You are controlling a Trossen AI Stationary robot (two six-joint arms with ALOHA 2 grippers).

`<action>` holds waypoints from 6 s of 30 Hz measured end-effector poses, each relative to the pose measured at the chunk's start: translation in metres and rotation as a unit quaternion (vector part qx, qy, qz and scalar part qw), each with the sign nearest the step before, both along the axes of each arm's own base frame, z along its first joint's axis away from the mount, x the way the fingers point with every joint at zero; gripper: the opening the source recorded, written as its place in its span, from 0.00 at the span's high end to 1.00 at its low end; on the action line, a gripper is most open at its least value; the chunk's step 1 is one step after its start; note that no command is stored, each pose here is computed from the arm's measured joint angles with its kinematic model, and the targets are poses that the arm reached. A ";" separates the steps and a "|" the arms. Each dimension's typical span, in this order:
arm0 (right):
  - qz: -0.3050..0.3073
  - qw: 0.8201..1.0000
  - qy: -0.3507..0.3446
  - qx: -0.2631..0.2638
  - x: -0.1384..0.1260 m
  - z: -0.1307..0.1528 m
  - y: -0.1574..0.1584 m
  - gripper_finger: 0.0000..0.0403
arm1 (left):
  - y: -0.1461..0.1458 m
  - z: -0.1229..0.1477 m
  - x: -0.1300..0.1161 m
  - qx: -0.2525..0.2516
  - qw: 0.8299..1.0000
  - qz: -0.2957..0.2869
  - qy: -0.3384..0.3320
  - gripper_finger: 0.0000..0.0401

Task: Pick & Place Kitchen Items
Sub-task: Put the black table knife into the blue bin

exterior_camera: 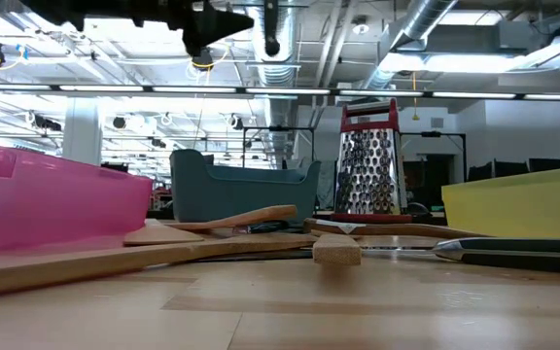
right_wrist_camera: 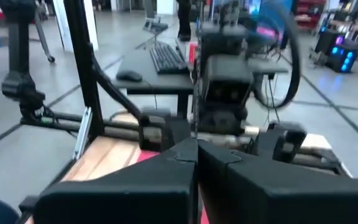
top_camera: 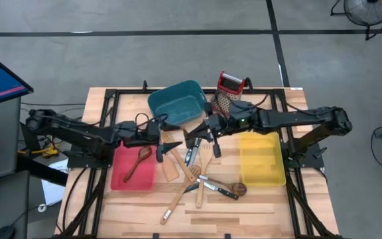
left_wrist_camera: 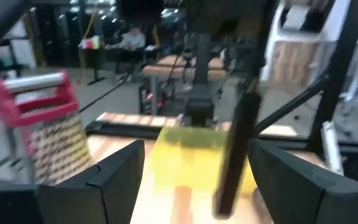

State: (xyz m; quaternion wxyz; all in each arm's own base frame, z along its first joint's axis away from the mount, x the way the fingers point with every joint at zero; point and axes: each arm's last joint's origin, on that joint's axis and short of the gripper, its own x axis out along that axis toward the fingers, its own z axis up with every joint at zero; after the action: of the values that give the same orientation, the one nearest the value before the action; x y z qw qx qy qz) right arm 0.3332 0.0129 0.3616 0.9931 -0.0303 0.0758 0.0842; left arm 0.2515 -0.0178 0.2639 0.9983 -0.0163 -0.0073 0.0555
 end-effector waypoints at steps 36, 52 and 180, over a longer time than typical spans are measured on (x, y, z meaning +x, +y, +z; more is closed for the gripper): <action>0.023 0.998 -0.054 0.006 0.015 -0.001 -0.007 1.00 | 0.009 0.004 0.004 -0.016 0.998 -0.040 -0.038 0.62; 0.015 0.998 -0.062 -0.001 0.015 0.000 -0.013 1.00 | 0.008 0.004 0.004 -0.016 0.998 -0.048 -0.041 0.45; -0.019 0.982 -0.186 -0.027 -0.099 0.089 0.035 0.58 | 0.007 0.076 -0.064 -0.061 0.935 -0.278 -0.210 0.96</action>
State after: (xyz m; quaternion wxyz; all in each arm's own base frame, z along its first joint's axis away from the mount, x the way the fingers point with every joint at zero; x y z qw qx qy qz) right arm 0.2345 0.0477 0.4502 0.9901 -0.0703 -0.1079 0.0562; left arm 0.1878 -0.0105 0.3398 0.9468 -0.0900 -0.2082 -0.2284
